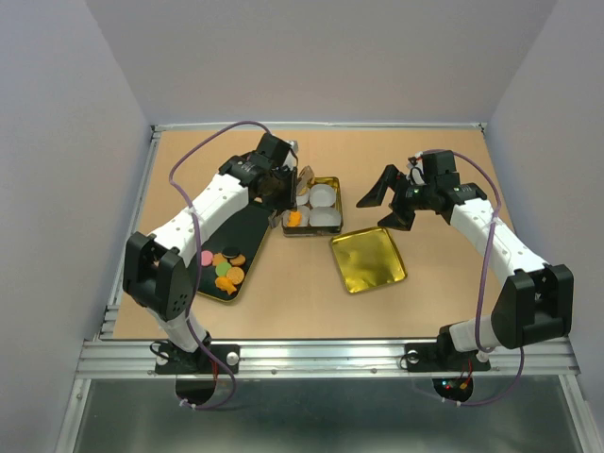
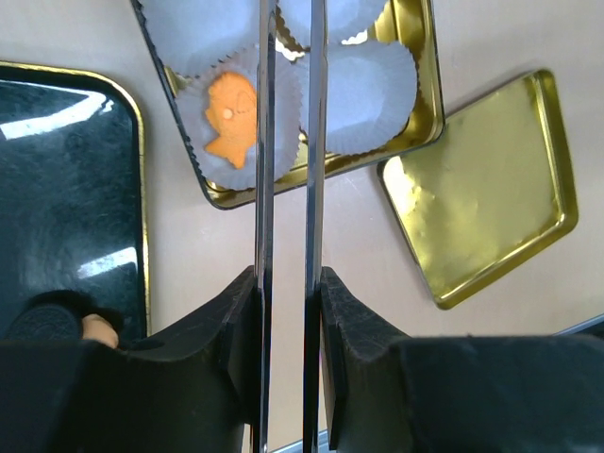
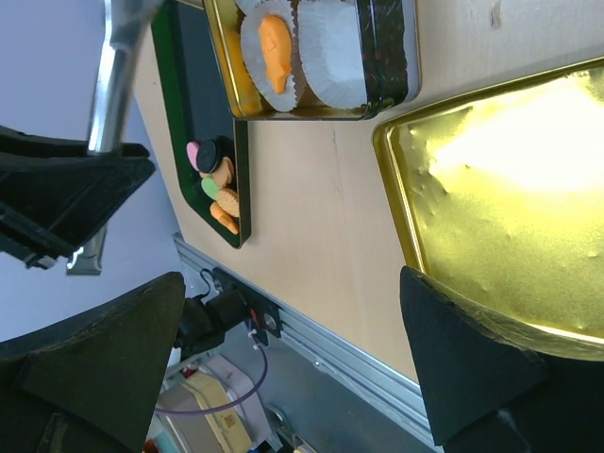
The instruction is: Pack the cookies
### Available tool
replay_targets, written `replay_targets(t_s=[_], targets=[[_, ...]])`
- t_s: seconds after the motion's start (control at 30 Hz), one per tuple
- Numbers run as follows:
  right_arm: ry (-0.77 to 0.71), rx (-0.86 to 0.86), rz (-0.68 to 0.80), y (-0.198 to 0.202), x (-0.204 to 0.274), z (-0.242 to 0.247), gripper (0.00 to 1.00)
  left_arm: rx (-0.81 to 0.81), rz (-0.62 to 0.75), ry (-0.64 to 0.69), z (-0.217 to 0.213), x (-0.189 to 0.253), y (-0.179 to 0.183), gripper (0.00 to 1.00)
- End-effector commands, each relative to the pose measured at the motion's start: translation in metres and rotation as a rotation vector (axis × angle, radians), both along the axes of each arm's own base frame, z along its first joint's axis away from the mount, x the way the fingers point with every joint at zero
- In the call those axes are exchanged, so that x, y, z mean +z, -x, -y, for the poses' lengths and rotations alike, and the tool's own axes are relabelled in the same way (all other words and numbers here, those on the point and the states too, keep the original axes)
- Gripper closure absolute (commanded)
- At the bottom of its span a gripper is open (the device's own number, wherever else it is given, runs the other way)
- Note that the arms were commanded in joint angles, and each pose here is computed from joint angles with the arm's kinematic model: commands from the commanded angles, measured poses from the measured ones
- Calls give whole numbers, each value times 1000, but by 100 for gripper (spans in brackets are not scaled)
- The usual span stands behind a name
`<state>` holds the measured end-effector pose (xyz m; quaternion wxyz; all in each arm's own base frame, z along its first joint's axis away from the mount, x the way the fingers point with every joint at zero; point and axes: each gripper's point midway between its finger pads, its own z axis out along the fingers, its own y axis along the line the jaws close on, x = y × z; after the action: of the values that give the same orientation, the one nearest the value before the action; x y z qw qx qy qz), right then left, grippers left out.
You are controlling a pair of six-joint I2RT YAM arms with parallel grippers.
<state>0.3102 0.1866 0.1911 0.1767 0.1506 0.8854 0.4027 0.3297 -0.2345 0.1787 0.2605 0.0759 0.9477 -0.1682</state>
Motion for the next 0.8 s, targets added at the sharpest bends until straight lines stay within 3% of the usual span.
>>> replay_targets(t_s=[0.0, 0.3, 0.77], targets=[[-1, -4, 20, 7, 7, 5, 0, -14, 4, -22, 10, -6, 3, 100], [5, -10, 23, 11, 8, 9, 0, -15, -24, -57, 15, -29, 14, 100], [9, 2, 21, 15, 7, 11, 0, -19, -64, -31, 38, -49, 2, 100]])
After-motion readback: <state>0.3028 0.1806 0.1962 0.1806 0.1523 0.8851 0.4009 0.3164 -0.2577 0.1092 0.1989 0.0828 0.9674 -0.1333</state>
